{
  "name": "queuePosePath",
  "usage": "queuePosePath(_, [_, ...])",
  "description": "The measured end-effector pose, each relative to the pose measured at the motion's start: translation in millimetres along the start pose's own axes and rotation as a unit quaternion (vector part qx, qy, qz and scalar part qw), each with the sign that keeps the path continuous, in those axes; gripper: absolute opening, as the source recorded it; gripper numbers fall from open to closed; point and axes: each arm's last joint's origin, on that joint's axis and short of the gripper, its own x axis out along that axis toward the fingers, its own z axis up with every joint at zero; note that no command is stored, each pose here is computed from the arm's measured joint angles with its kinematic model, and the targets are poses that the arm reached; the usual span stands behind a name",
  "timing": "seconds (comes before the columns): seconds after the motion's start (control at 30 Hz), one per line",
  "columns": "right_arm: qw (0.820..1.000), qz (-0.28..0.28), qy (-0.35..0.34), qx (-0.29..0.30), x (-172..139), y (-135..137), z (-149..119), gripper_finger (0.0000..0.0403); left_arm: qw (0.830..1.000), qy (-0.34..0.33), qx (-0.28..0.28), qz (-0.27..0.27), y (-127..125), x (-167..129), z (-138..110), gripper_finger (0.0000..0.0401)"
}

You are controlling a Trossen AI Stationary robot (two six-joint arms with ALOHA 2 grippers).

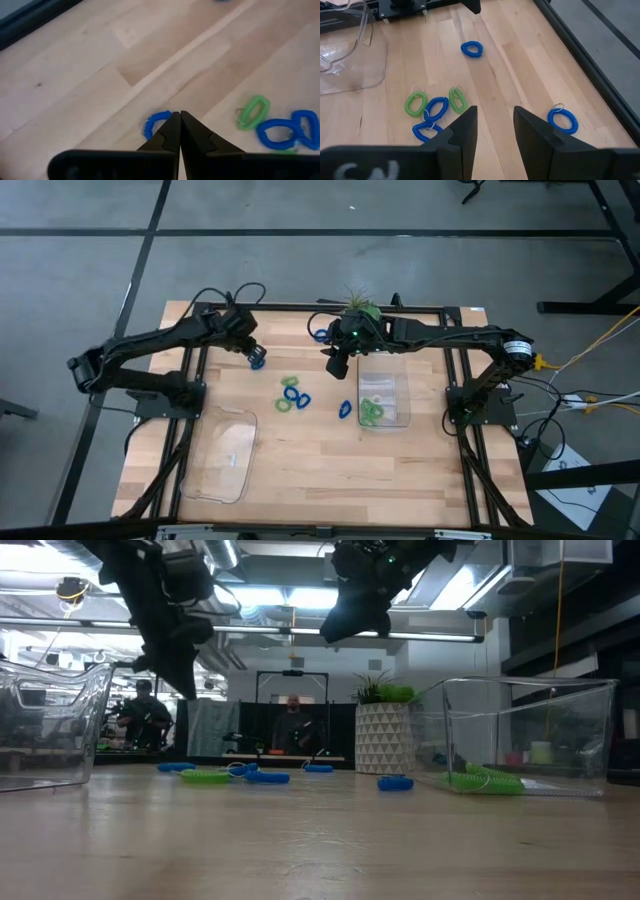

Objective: Sort spring keychains
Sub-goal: Put the blue spring keychain into the bottom transparent bin

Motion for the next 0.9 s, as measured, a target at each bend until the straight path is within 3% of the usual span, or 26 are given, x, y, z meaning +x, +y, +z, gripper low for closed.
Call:
queuePosePath(0.47, [1.000,0.000,0.000,0.000,0,0,0,0.0126,0.999,0.028,0.015,0.003,-1,13,1,0.0017])
queuePosePath(0.7, [1.000,0.000,0.000,0.012,0,0,0,0.0126,0.996,0.079,0.026,0.017,-2,38,-1,0.0080])
queuePosePath(0.9, [1.000,0.000,0.000,0.013,0,0,0,0.0126,0.990,0.125,0.034,0.061,-1,66,-5,0.0145])
